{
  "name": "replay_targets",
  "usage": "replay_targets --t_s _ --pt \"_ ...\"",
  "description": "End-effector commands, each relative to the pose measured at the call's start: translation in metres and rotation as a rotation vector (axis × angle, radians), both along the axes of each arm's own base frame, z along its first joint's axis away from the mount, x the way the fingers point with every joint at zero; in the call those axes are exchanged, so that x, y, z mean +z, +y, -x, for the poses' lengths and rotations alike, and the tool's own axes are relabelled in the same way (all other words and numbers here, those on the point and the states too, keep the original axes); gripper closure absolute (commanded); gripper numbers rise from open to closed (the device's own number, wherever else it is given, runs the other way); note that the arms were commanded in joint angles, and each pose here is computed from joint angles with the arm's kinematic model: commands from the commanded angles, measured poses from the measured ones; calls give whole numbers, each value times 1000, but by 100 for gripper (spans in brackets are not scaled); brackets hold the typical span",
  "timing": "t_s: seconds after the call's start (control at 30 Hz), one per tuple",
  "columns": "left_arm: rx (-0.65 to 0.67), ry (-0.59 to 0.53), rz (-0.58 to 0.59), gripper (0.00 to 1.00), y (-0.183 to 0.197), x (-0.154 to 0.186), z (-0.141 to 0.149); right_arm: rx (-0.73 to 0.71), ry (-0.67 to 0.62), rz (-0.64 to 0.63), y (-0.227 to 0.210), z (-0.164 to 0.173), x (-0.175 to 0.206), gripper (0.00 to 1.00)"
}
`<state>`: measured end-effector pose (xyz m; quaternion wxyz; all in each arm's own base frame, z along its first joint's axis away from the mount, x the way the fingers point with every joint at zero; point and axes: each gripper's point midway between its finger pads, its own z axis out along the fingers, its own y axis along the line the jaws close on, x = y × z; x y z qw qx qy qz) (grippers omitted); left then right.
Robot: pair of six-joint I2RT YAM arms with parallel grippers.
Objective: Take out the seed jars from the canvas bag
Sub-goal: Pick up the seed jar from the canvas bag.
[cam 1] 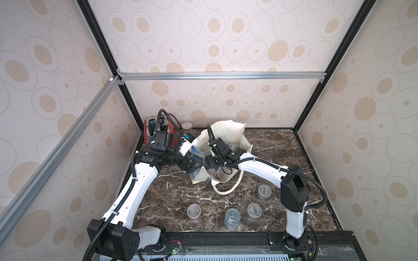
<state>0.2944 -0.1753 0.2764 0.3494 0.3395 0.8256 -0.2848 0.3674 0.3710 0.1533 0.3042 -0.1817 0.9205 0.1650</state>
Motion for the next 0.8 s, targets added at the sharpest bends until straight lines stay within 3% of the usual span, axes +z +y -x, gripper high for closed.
replay_targets --t_s 0.0,0.2,0.33,0.53,0.77 --pt "9 39 127 2 -13 30 -3 -13 21 -59 -3 9 15 4" --pt "106 135 202 2 -17 21 -19 -60 3 -29 -16 7 17 4" --pt "155 106 123 3 -12 0 -24 -120 -33 10 -29 1 22 3" --pt "253 19 -86 5 11 -30 -31 -132 -24 4 -26 -1 25 3" --pt "189 -76 -212 5 27 -46 -8 -101 2 -16 -13 -5 21 4"
